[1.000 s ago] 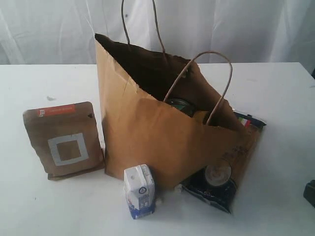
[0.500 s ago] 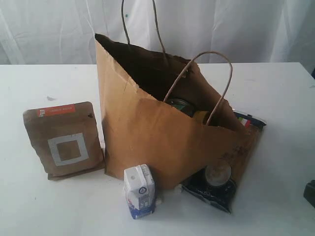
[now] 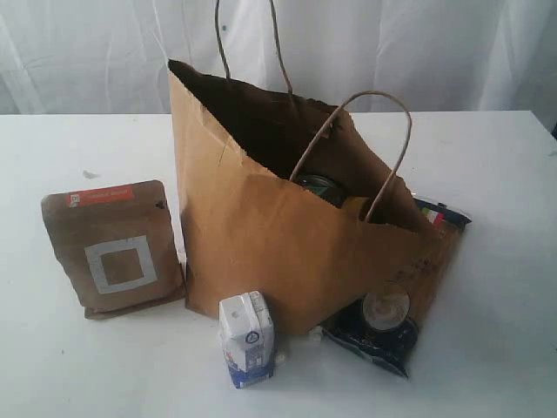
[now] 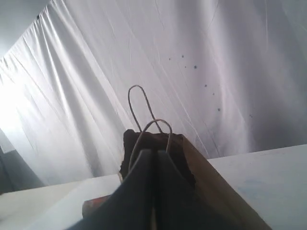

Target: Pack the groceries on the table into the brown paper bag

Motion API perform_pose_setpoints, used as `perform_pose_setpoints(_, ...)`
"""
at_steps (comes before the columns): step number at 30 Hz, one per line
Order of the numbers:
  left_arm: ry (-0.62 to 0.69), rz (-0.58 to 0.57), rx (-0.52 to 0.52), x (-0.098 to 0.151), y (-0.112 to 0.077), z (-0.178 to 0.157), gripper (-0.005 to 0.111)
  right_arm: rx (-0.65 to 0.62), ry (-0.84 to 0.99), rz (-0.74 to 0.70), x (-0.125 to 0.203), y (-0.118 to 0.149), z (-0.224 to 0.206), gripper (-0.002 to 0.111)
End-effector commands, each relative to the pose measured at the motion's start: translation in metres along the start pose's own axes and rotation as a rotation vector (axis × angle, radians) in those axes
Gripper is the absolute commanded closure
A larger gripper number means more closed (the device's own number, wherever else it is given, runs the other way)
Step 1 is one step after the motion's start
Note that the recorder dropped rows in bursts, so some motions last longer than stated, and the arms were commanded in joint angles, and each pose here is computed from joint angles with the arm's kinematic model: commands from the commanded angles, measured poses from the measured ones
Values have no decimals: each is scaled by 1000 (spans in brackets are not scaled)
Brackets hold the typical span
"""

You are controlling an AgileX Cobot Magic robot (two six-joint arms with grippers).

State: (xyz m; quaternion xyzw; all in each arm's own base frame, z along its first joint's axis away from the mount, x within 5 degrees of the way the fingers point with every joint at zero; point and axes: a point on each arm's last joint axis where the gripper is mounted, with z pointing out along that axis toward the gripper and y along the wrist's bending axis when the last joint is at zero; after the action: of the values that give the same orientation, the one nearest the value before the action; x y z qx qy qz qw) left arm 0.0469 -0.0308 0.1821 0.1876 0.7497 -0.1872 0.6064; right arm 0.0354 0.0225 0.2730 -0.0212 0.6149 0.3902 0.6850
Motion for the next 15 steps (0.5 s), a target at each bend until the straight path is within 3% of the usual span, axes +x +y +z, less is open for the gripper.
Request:
perform_pose_setpoints(1,6,-4,-3,2,0,0,106,-27,106,-28,-7,11,-4,108)
perform_pose_setpoints(6,6,-4,-3,2,0,0,106,-125,534,-427,-28,40,15,107)
perform_pose_setpoints(8,6,-4,-3,2,0,0,106,-189,670,-572,-35,47,31,94)
perform_pose_setpoints(12,6,-4,-3,2,0,0,106,-262,807,-702,-37,50,59,58)
perform_pose_setpoints(15,6,-4,-3,2,0,0,106,-312,866,-801,-34,48,81,46)
